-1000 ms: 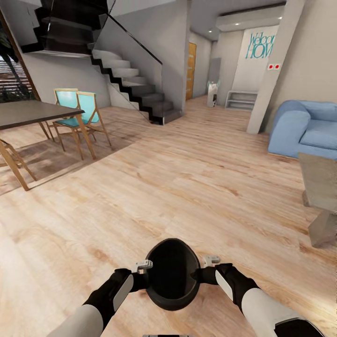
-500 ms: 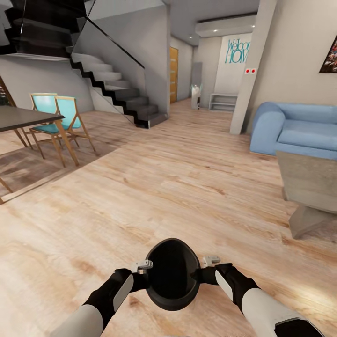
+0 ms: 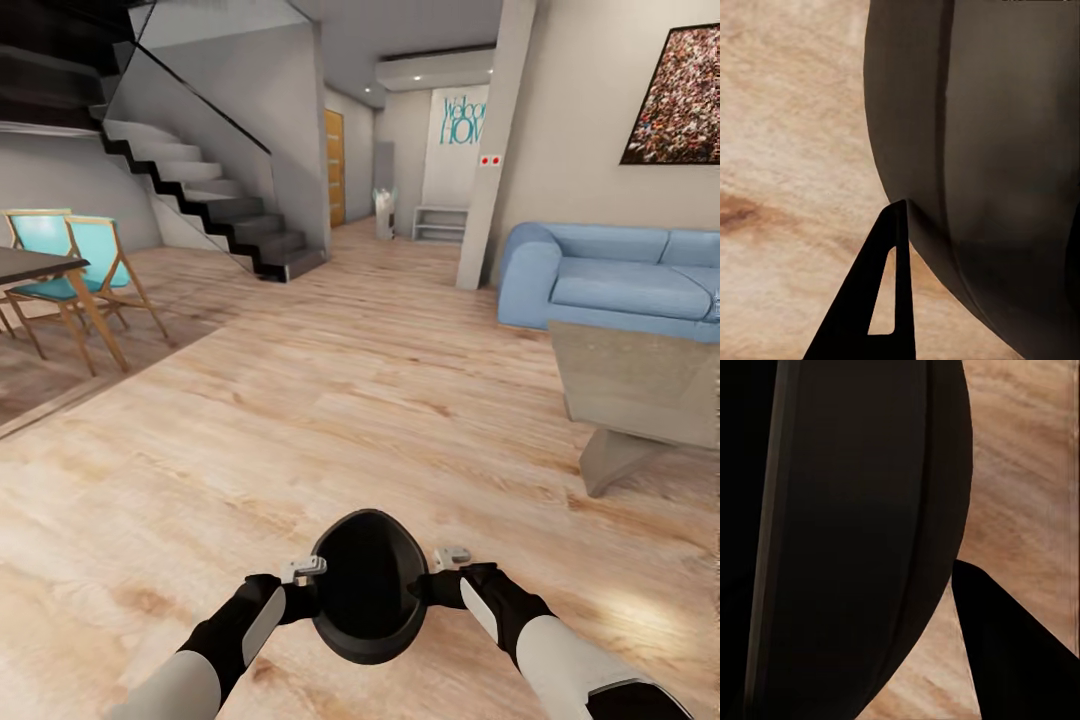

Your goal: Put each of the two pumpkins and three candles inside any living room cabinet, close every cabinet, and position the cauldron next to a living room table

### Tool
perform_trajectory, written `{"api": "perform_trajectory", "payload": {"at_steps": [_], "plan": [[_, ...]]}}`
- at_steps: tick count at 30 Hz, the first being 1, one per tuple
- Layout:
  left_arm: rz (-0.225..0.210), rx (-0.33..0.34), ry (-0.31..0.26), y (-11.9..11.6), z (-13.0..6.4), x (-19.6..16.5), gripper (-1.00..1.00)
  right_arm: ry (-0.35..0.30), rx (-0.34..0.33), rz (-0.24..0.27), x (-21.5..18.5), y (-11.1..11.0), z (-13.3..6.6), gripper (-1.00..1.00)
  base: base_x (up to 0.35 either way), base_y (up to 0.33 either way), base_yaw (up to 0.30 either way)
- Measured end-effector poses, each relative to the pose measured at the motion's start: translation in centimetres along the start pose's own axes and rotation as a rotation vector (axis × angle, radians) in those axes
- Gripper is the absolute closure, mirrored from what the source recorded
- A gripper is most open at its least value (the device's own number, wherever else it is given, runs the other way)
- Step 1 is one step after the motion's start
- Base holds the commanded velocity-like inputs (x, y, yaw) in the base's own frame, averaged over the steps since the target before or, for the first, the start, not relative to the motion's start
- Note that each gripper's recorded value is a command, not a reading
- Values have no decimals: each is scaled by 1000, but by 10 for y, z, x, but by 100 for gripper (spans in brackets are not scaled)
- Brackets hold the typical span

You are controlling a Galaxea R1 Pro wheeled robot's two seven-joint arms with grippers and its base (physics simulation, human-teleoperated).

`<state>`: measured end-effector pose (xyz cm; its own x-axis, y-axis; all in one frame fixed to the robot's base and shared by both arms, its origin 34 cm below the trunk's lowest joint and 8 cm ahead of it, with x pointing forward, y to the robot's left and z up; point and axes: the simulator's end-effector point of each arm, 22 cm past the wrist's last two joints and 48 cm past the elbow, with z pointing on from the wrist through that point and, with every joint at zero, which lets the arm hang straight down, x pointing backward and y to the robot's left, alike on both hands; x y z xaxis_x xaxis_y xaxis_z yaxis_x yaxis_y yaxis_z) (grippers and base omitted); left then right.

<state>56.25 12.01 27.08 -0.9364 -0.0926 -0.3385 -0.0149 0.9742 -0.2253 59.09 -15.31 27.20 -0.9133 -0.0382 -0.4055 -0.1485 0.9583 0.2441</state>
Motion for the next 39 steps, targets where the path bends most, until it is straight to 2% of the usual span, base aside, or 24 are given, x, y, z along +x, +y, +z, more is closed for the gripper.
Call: {"api": "perform_trajectory", "payload": {"at_steps": [8,12,17,39], "plan": [[7,-1,-12,-1,-4,-6,100,-13,-1,-2,-5,2,-3,100,275,0,-209],[15,-3,-29,-1,-7,-12,100,-33,-3,-3,-10,3,-5,100,30,0,-209],[3,3,-19,-2,-7,-7,100,-19,2,-7,-8,2,-7,100,2,0,-209],[9,4,-46,-5,-17,-19,100,-46,2,-13,-20,5,-17,100,0,0,-209]]}}
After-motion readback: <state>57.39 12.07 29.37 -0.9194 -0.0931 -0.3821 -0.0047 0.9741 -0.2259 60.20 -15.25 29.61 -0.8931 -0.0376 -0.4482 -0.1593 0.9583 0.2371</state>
